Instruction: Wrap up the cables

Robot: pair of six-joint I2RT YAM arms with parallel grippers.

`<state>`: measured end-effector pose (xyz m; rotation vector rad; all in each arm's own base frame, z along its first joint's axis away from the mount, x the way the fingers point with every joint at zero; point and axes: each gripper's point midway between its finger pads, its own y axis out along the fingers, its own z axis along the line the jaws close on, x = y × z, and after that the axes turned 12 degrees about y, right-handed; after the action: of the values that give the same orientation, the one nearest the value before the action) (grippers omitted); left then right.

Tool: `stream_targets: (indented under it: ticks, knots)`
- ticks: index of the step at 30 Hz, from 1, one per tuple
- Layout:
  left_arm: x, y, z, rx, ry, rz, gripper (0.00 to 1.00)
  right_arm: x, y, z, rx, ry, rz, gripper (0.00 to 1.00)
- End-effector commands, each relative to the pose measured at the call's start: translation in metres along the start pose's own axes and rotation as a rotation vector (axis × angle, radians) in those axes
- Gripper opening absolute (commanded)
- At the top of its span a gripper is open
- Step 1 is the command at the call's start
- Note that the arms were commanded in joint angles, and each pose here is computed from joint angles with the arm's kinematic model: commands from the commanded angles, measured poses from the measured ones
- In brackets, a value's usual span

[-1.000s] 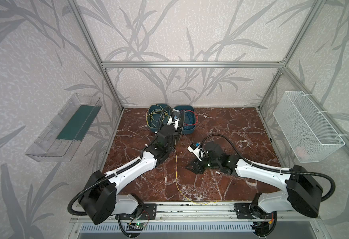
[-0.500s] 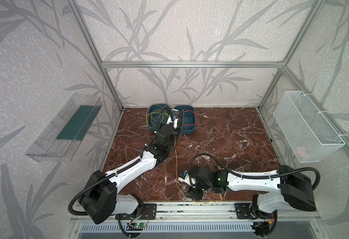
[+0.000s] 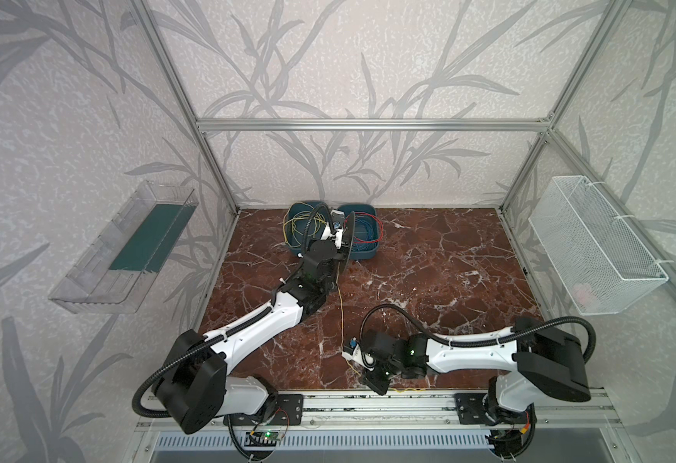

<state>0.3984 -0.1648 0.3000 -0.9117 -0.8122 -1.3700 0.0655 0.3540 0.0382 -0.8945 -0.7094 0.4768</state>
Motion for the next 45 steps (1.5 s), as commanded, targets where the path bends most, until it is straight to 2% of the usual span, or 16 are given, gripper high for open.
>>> stream_targets:
  ticks: [1,4,12,15,18,23,26,35,41,45]
  knots:
    - [0.036,-0.005,0.027,0.058,-0.089,-0.100,0.00,-0.002,-0.010,0.002,-0.005,0.000,-0.013,0.14]
    - [0.037,-0.005,0.029,0.061,-0.093,-0.101,0.00,-0.006,-0.009,-0.002,-0.018,0.002,-0.004,0.00]
    - [0.040,-0.006,0.036,0.072,-0.085,-0.102,0.00,0.032,-0.061,0.013,-0.032,-0.057,-0.202,0.00]
    - [0.036,-0.002,0.038,0.095,-0.055,-0.062,0.00,0.048,-0.088,0.028,-0.029,-0.109,-0.271,0.00]
    - [0.030,0.006,0.040,0.112,-0.011,0.001,0.00,0.069,-0.122,0.040,-0.048,-0.153,-0.396,0.00]
    - [0.023,0.011,0.041,0.105,0.016,0.057,0.00,0.099,-0.183,0.043,-0.127,-0.208,-0.607,0.00]
    - [0.019,0.012,0.037,0.083,0.030,0.078,0.00,0.114,-0.215,0.039,-0.218,-0.239,-0.689,0.00]
    - [0.022,-0.007,0.017,-0.105,0.038,0.043,0.00,0.149,-0.298,0.035,-0.357,-0.277,-0.878,0.00]
    - [0.032,-0.032,0.013,-0.226,0.061,0.013,0.00,0.170,-0.351,0.012,-0.436,-0.236,-0.980,0.00]
    - [0.037,-0.050,0.010,-0.304,0.076,-0.011,0.00,0.183,-0.388,-0.020,-0.497,-0.151,-1.051,0.00]
